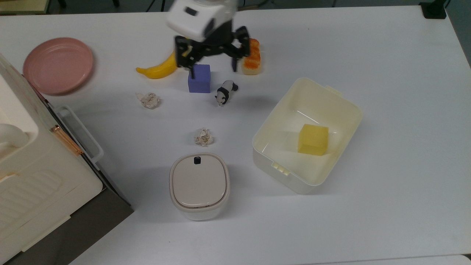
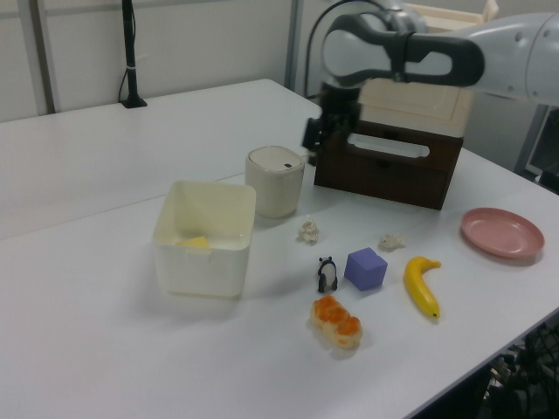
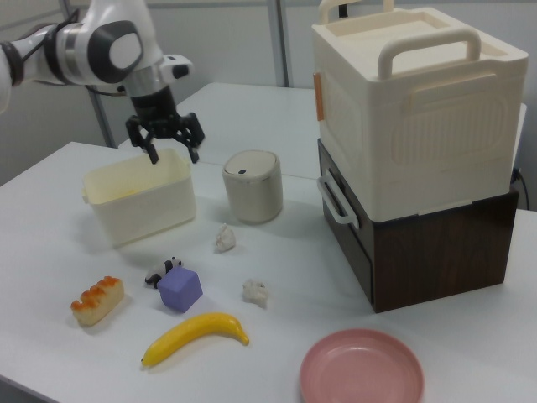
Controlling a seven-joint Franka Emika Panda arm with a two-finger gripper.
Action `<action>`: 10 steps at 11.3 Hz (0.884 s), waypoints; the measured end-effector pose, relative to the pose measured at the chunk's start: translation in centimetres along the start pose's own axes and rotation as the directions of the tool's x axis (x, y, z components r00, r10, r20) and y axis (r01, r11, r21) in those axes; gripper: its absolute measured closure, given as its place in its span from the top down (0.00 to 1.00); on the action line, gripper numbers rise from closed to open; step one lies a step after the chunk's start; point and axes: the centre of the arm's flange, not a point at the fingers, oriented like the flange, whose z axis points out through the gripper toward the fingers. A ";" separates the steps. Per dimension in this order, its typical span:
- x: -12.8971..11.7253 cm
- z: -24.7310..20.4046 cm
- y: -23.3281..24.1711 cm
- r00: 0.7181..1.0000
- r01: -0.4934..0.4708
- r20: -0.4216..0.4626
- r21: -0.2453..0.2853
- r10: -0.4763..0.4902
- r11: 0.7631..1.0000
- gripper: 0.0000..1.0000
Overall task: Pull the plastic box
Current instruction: 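Move the gripper over the cream plastic box rim and lower it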
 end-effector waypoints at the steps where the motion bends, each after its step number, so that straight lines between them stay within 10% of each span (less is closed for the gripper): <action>1: 1.1 0.6 -2.2 0.997 0.067 -0.030 -0.002 -0.067 0.998 1.00; 10: 5.9 6.2 -13.6 0.917 0.394 -0.063 -0.008 -0.394 0.919 1.00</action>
